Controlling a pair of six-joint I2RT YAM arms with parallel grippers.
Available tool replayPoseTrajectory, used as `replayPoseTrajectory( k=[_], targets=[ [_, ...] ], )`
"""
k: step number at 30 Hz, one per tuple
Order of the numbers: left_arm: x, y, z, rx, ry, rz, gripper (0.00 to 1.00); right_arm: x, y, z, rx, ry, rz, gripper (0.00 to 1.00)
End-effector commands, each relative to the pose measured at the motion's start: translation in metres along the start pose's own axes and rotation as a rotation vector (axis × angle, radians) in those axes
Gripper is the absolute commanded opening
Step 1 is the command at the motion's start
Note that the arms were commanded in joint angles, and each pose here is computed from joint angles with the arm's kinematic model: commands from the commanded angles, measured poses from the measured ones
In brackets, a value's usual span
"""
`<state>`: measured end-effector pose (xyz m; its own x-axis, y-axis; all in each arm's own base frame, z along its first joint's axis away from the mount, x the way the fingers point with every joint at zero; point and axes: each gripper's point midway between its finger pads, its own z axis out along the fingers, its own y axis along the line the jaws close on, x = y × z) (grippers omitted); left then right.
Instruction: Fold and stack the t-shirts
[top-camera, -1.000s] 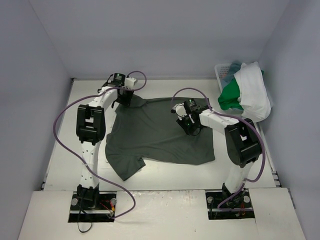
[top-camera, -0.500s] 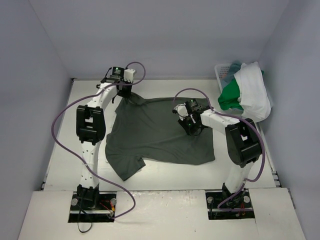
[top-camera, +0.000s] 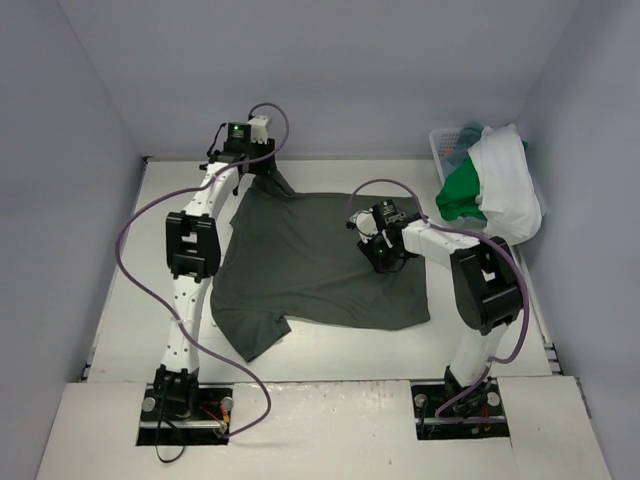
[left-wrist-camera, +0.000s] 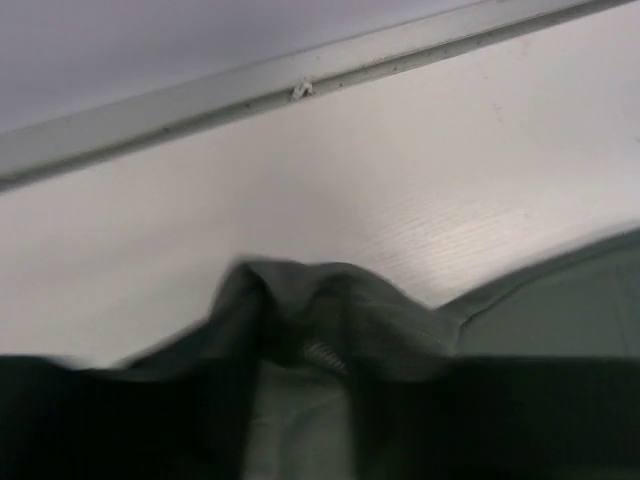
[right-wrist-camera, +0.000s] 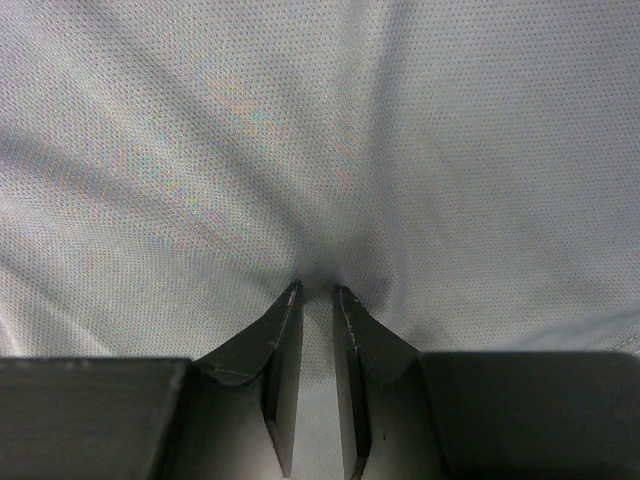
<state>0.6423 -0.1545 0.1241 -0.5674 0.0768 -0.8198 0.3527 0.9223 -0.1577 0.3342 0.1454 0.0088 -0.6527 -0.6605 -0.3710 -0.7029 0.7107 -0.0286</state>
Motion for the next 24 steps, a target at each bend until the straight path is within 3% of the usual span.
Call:
replayPoseTrajectory(
  k=[1, 3, 11, 16, 24],
  targets=[
    [-0.019, 0.003, 0.012, -0.001, -0.075, -0.035, 0.46, -0.002, -0.001, -0.002, -0.010, -0.017, 0.011, 0.15],
    [-0.004, 0.011, 0.027, -0.031, -0.057, -0.040, 0.53, 0.000, 0.000, 0.001, -0.015, -0.008, 0.017, 0.15],
    [-0.007, 0.046, 0.035, -0.210, -0.088, -0.023, 0.54, 0.002, 0.003, 0.004, -0.031, -0.001, 0.035, 0.15],
    [-0.027, 0.054, 0.019, -0.269, -0.137, -0.013, 0.55, 0.004, 0.003, 0.005, -0.028, 0.005, 0.037, 0.15],
    [-0.070, 0.052, -0.018, -0.294, -0.225, -0.022, 0.66, 0.007, 0.002, 0.001, -0.014, 0.007, 0.044, 0.16]
  ],
)
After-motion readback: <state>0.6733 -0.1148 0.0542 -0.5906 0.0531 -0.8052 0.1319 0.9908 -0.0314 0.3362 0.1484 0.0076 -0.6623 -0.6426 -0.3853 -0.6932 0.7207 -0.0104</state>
